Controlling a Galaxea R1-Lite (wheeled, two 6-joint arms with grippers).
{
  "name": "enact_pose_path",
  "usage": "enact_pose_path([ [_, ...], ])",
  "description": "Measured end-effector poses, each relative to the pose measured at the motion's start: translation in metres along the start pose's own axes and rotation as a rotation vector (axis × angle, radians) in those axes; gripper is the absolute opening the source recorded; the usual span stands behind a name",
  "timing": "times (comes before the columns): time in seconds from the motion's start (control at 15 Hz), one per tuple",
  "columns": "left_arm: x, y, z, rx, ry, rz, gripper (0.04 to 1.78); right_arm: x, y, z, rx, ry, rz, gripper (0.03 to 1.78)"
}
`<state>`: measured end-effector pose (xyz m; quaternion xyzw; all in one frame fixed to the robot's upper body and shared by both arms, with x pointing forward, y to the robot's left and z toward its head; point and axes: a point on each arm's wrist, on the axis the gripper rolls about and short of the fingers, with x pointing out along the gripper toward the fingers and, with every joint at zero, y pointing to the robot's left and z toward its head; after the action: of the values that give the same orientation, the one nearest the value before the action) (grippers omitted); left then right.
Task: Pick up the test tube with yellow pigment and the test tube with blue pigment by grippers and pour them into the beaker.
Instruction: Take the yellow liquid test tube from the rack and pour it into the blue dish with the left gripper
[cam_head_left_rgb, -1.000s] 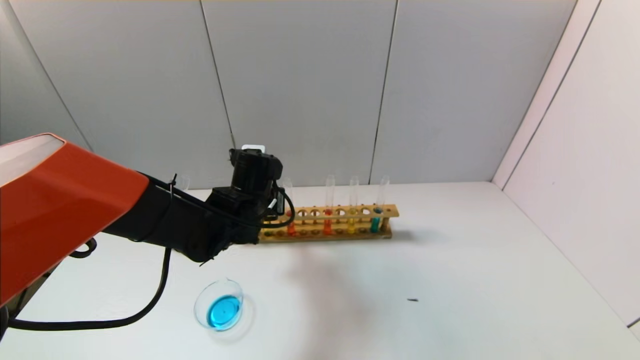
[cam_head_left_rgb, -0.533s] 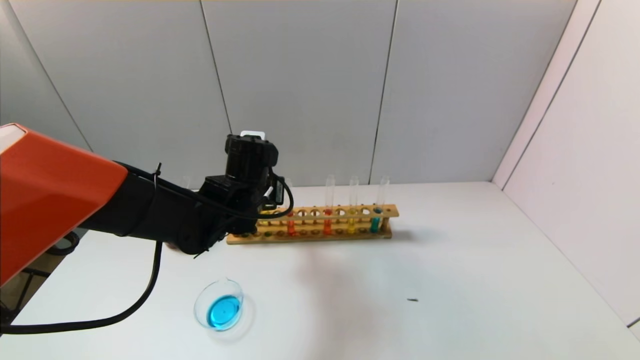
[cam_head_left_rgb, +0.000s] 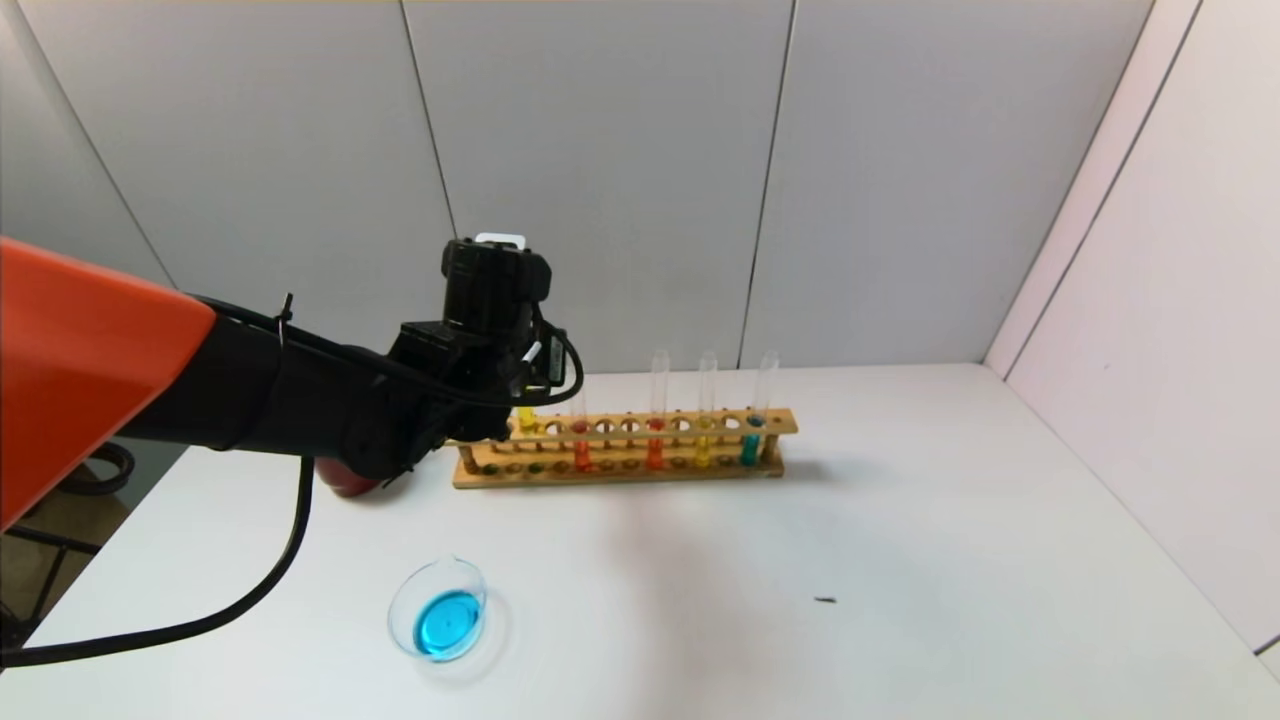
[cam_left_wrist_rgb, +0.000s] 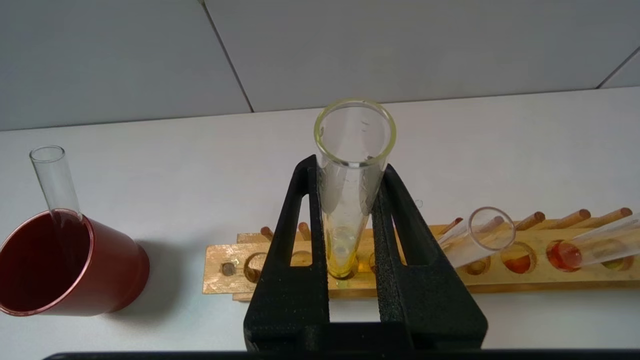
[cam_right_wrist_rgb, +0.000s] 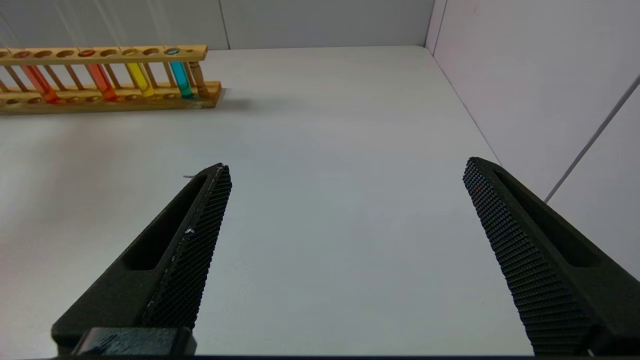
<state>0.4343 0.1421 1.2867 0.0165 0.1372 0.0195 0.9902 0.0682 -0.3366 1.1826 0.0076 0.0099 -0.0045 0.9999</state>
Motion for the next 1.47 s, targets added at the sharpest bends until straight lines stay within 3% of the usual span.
enact_pose_path([
  [0.53,-0.001,0.005,0.037,-0.018,-0.019,0.017,0.31,0.0,0.0,0.0,0.0,0.0,0.0,1.7],
  [0.93,-0.043,0.029,0.062,0.017,0.001,0.022,0.31,0.0,0.0,0.0,0.0,0.0,0.0,1.7],
  [1.47,-0.112,0.078,0.023,0.085,0.111,0.035,0.31,0.0,0.0,0.0,0.0,0.0,0.0,1.7],
])
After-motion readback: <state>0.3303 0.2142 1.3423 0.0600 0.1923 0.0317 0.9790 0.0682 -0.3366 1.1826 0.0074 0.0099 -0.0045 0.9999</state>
